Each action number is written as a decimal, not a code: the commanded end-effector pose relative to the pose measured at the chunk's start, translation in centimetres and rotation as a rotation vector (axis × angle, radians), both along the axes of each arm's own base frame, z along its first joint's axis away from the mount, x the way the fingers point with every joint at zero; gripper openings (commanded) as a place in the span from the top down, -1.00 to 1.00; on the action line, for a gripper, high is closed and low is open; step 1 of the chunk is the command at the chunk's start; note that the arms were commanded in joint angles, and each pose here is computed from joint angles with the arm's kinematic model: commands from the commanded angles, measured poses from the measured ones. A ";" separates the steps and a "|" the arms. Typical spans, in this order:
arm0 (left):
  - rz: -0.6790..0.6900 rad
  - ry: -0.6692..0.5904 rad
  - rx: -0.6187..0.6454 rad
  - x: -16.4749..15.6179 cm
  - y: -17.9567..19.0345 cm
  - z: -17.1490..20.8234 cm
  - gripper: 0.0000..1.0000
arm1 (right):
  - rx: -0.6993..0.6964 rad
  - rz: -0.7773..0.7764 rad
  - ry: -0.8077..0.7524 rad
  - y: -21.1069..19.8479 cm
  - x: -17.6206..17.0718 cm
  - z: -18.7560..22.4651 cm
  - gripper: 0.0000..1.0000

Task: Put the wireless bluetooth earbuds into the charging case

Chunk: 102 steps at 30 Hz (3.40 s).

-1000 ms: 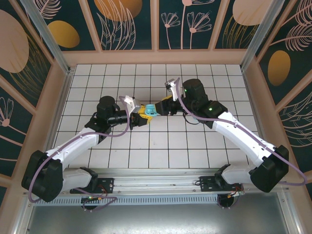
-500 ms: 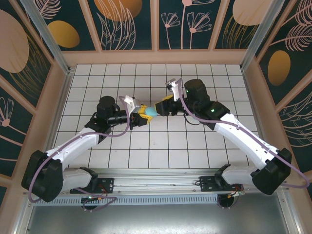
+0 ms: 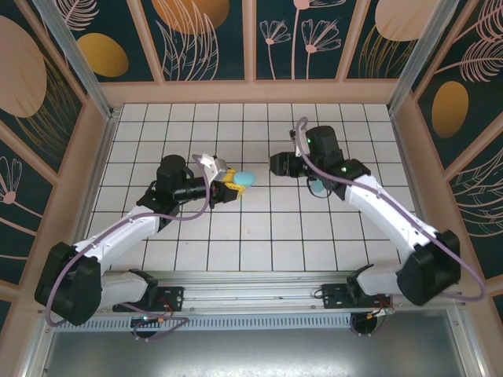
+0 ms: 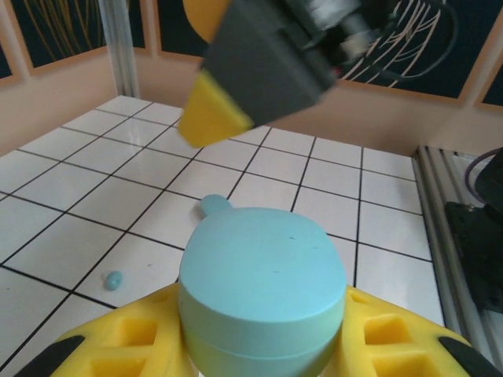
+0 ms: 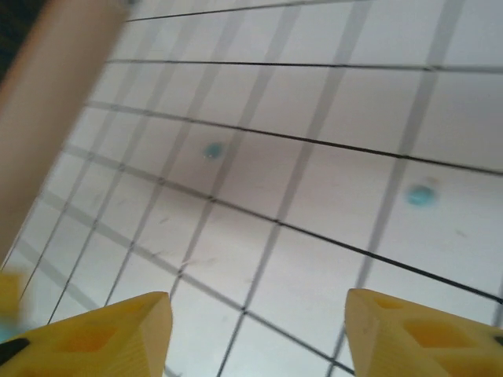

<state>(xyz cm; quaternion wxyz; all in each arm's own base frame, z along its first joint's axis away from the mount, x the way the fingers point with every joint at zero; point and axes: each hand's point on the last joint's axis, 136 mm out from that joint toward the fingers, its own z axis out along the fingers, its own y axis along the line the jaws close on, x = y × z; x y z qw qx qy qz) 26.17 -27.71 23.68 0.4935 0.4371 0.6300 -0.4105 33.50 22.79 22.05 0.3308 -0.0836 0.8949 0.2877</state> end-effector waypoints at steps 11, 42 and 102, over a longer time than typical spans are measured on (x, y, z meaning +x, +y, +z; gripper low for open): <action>0.077 -0.026 0.014 0.3 0.8 -1.2 1.00 | 0.034 -0.262 0.452 -0.8 5.5 -13.6 0.24; 0.092 -0.030 0.036 0.1 1.2 -2.6 1.00 | -0.187 -0.063 0.430 1.3 13.3 -19.0 0.97; 0.097 -0.049 0.015 -0.7 1.6 -2.4 1.00 | -0.142 -0.386 0.564 1.1 7.6 -17.9 0.25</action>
